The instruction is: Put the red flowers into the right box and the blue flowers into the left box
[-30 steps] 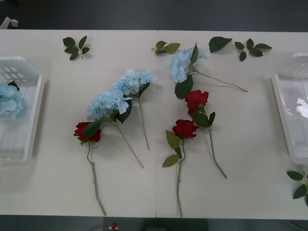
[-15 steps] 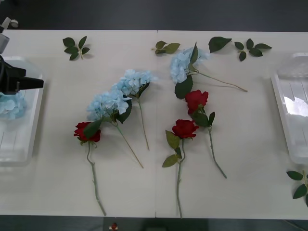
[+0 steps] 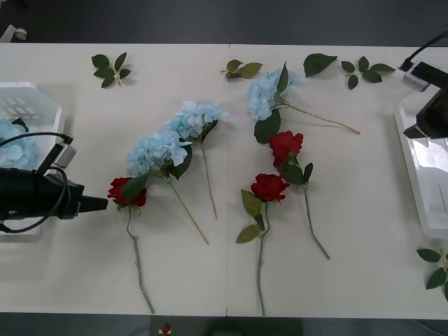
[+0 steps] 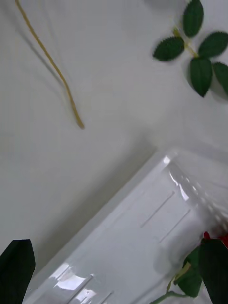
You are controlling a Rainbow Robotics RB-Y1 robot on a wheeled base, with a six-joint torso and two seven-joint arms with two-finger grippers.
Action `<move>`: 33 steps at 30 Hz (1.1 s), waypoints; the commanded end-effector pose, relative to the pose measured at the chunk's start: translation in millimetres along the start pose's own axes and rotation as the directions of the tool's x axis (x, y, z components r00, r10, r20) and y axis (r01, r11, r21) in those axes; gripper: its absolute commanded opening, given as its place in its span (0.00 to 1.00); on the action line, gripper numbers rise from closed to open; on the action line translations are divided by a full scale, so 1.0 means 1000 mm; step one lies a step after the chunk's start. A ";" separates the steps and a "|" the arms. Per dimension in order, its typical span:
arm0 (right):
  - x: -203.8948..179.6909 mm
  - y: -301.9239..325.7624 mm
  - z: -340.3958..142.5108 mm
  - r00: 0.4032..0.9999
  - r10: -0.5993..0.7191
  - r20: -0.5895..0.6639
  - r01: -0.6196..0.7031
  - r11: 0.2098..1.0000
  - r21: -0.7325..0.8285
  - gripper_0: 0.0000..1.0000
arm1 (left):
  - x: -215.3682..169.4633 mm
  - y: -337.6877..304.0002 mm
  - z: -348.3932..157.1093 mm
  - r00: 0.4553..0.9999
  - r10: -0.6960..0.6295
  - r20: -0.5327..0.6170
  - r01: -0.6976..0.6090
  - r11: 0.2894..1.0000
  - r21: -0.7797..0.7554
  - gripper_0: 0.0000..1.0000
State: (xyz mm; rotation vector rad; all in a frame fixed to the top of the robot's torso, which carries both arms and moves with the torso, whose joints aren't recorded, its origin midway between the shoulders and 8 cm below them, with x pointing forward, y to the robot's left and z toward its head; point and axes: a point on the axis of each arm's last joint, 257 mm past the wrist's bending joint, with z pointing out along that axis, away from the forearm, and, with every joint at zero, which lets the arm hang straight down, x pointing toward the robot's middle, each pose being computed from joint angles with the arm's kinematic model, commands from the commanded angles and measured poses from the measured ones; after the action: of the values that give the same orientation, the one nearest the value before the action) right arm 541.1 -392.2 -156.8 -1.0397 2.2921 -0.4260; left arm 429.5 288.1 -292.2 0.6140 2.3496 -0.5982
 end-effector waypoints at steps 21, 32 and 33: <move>-0.203 0.102 0.082 0.977 -0.093 0.190 0.110 0.990 -0.083 1.00 | 0.020 -0.025 0.071 0.998 0.063 -0.022 -0.066 0.987 -0.149 1.00; -0.196 0.091 0.114 0.985 -0.029 0.171 0.039 0.998 -0.055 1.00 | 0.015 -0.023 0.075 0.997 0.076 -0.020 -0.078 0.982 -0.173 0.03; -0.198 0.089 0.115 0.984 -0.024 0.174 0.034 0.998 -0.051 1.00 | 0.015 -0.022 0.074 0.997 0.074 -0.023 -0.077 0.982 -0.175 0.00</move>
State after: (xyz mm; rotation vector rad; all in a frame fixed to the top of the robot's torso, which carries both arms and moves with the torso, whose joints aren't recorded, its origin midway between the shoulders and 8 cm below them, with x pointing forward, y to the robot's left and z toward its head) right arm 644.6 -202.2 -255.2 -1.0959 2.2236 -0.2565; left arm 431.0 240.0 -360.1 0.6500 2.3665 -0.3414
